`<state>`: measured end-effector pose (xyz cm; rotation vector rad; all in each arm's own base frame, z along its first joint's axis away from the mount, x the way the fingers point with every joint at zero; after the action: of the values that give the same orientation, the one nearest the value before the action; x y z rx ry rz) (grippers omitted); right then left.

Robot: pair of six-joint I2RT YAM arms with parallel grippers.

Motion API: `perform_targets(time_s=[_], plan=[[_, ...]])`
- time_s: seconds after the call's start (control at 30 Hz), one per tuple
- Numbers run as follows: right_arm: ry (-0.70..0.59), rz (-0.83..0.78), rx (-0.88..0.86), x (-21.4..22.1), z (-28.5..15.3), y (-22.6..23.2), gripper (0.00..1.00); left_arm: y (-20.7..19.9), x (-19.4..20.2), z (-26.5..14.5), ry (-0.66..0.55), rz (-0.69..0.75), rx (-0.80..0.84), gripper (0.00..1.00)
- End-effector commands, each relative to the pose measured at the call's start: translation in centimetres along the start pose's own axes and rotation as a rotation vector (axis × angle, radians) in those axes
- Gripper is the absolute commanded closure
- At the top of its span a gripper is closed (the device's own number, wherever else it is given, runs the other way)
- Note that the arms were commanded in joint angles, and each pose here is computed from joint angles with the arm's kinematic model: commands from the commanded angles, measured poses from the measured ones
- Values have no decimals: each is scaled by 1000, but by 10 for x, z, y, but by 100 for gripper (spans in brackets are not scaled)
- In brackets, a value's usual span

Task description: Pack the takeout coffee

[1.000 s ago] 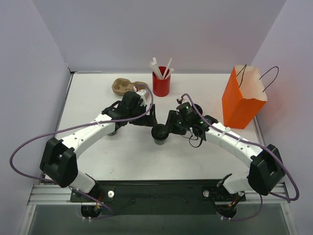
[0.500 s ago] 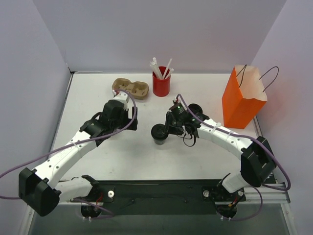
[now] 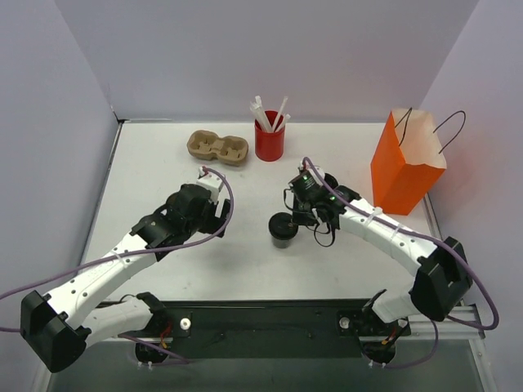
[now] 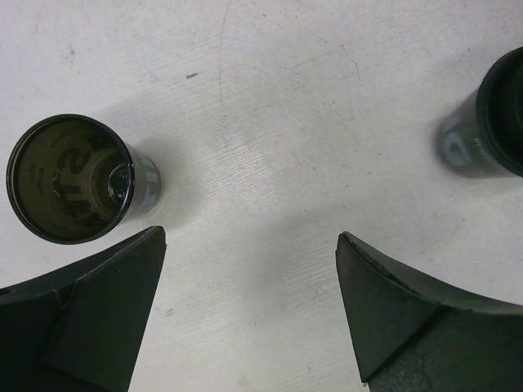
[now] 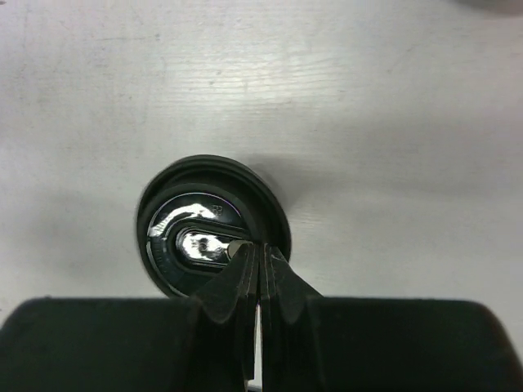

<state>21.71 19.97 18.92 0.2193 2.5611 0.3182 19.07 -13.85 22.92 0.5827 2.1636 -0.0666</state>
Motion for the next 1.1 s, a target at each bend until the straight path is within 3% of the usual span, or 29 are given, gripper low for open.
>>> perform_targets(time_s=[0.0,0.2,0.37,0.43,0.57,0.6,0.7,0.83,1.07], plan=[[-63,-28,139,-17,-38,-43,100,2,-3,-10,-39,36,-36,5],[-67,78,245,-14,-52,-111,100,0,-2,-15,-62,46,-32,4],[-102,111,189,-11,-62,-126,100,-3,-1,-15,-57,58,-23,4],[-111,113,117,-11,-61,-120,87,-3,-1,-15,-57,57,-25,4],[-100,101,111,-12,-48,-119,71,-5,-1,-15,-56,55,-19,4],[-106,99,114,-13,-44,-120,53,-5,0,-15,-54,55,-18,4],[-110,131,153,-21,-37,-128,34,-9,1,-15,-59,67,-2,4],[-106,156,199,-38,-27,-144,27,-12,3,-15,-50,81,2,4],[-2,86,68,-69,-10,-156,22,-17,5,-13,-37,103,9,4]])
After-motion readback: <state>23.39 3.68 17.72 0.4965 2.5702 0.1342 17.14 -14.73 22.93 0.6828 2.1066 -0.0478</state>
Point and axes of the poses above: each gripper's point midway between its finger pads, its own z axis out along the fingers, its own y axis along the line the jaws close on, x = y × z, the point moved 9 cm from there along -z, back along the fingers, and after that the axes turned 9 degrees about z, right-handed, at the moved point
